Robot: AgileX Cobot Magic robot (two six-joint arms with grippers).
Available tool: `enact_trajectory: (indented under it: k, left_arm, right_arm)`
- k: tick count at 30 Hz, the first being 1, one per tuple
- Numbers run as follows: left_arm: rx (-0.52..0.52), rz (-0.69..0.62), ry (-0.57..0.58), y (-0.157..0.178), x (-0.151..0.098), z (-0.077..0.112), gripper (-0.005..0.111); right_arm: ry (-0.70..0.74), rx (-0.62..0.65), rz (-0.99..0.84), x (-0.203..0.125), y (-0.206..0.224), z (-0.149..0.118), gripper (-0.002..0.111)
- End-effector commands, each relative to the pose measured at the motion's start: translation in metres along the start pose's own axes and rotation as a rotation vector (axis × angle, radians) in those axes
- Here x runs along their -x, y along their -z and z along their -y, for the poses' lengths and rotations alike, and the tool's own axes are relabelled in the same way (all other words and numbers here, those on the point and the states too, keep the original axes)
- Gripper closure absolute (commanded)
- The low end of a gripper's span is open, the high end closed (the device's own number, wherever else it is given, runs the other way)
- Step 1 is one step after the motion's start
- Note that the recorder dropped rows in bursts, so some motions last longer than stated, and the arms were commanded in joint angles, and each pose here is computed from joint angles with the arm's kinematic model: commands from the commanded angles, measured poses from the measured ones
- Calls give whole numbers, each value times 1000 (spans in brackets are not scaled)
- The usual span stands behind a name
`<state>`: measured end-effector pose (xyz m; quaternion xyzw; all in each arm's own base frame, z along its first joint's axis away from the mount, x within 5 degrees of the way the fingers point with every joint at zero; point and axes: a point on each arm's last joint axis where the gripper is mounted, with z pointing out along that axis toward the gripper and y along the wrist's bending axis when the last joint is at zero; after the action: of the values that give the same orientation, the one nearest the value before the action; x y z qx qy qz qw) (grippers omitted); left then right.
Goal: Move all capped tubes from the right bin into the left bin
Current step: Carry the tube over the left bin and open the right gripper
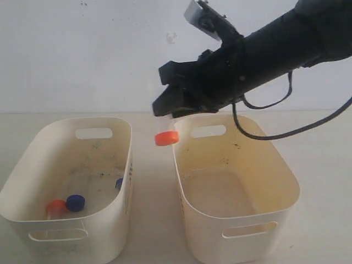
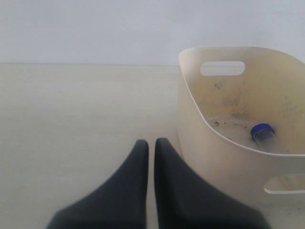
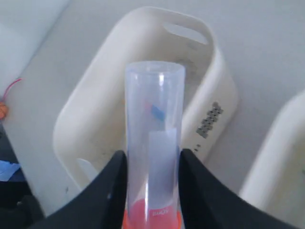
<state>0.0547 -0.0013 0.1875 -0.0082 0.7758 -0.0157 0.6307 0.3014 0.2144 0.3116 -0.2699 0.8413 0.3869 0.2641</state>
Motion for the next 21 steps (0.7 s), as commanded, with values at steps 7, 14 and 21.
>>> enact_trajectory:
  k: [7, 14, 21]
  left_arm:
    - [3, 4, 4, 0, 0, 0, 103]
    - [3, 4, 4, 0, 0, 0, 103]
    - [3, 4, 4, 0, 0, 0, 103]
  right_arm:
    - [229, 35, 120, 4, -73, -57, 104]
    - [187, 105, 33, 10, -113, -54, 43]
    - [270, 124, 45, 21, -94, -69, 103]
